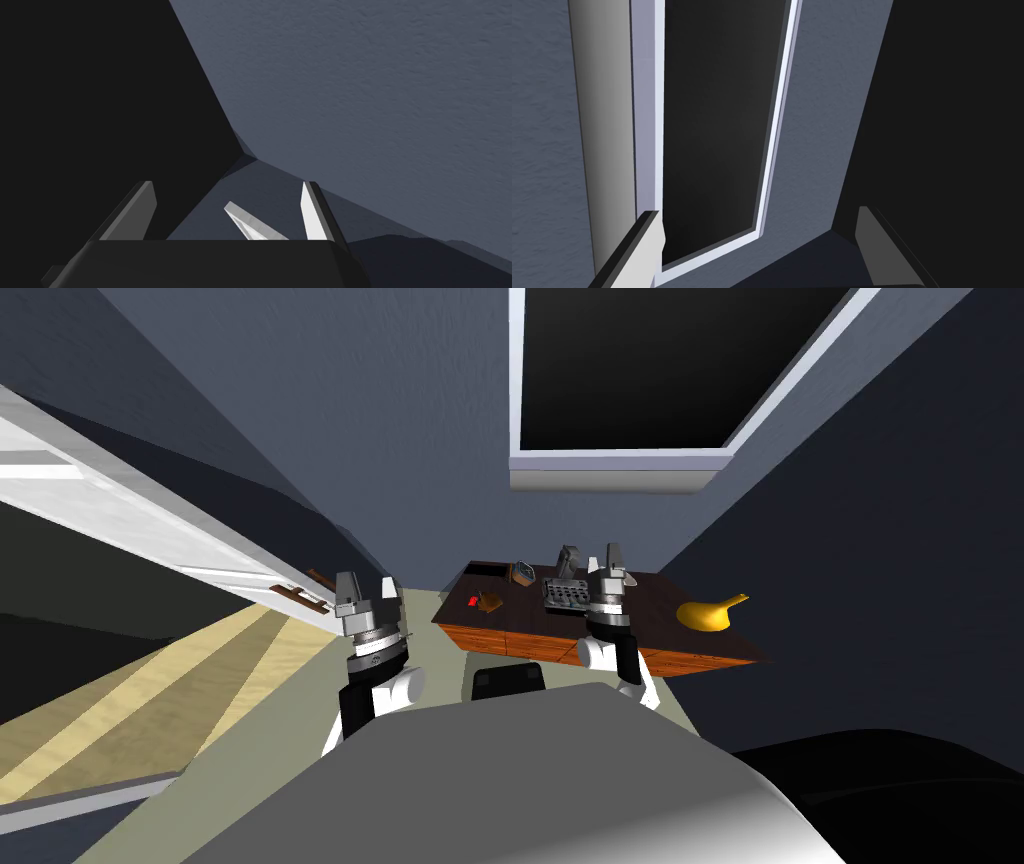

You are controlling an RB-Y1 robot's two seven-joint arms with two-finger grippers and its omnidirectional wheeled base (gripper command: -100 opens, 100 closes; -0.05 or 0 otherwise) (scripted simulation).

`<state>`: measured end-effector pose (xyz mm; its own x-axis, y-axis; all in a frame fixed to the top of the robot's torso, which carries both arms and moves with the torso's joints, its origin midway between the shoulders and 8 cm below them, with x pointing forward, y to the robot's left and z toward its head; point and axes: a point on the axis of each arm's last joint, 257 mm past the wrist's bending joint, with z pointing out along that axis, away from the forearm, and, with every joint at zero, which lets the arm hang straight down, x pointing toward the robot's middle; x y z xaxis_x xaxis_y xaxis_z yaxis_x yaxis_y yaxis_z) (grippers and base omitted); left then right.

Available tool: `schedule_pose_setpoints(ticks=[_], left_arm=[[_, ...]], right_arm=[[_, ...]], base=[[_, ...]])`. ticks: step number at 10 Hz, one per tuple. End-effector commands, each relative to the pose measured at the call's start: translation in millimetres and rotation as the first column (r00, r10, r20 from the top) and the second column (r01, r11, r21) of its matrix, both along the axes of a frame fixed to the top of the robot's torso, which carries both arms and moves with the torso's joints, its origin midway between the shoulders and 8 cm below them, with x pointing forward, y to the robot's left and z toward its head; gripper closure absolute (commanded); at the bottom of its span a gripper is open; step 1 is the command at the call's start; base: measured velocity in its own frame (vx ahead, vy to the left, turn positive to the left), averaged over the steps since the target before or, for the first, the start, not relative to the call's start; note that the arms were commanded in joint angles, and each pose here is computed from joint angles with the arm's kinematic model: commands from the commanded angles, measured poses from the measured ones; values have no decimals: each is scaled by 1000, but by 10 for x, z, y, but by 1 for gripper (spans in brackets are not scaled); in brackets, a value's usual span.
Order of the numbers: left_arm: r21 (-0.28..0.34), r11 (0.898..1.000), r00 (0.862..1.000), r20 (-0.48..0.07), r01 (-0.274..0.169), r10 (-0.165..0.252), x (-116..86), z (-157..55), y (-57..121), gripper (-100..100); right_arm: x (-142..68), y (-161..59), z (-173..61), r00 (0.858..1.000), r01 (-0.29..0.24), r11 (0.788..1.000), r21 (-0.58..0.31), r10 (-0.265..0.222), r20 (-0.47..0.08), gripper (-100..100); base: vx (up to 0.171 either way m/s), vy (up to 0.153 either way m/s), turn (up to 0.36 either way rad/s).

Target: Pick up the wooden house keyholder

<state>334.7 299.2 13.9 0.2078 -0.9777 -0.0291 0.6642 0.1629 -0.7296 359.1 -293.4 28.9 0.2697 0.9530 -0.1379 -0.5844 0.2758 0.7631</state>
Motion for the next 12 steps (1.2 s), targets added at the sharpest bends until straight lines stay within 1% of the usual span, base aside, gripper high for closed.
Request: schedule_pose_setpoints(ticks=[1, 4, 6, 7, 8, 9, 10, 11, 12], left_arm=[[1, 1000, 1000, -24, 11, -11, 91, -89, 2, -100], [-4, 1000, 996, -83, 31, -32, 314, -309, 13, -100], [-12, 999, 989, -137, 47, -48, 515, -503, 22, -100], [-14, 999, 988, -145, 46, -47, 526, -542, 28, -100], [-20, 998, 982, -181, 53, -56, 647, -681, 37, -100], [-26, 998, 976, -206, 62, -66, 757, -757, 34, -100], [-28, 998, 973, -222, 59, -64, 776, -838, 47, -100], [-36, 997, 963, -258, 66, -73, 902, -967, 49, -100], [-37, 997, 961, -266, 64, -72, 910, -1010, 56, -100]], right_arm=[[0, 0, 0, 1000, 0, 1000, 0, 0, 0, 0], [0, 0, 0, 1000, 0, 1000, 0, 0, 0, 0], [0, 0, 0, 1000, 0, 1000, 0, 0, 0, 0], [0, 0, 0, 1000, 0, 1000, 0, 0, 0, 0], [0, 0, 0, 1000, 0, 1000, 0, 0, 0, 0], [0, 0, 0, 1000, 0, 1000, 0, 0, 0, 0], [0, 0, 0, 1000, 0, 1000, 0, 0, 0, 0], [0, -1, 0, 1000, 0, 1000, 0, 0, 0, 0], [0, 0, 0, 1000, 0, 1000, 0, 0, 0, 0]], base=[[8, 37, -91], [14, 83, -122], [13, 80, -144], [9, 59, -56], [-2, 59, -114], [4, 96, -186], [16, 80, -60], [9, 70, -118], [0, 55, -56]])
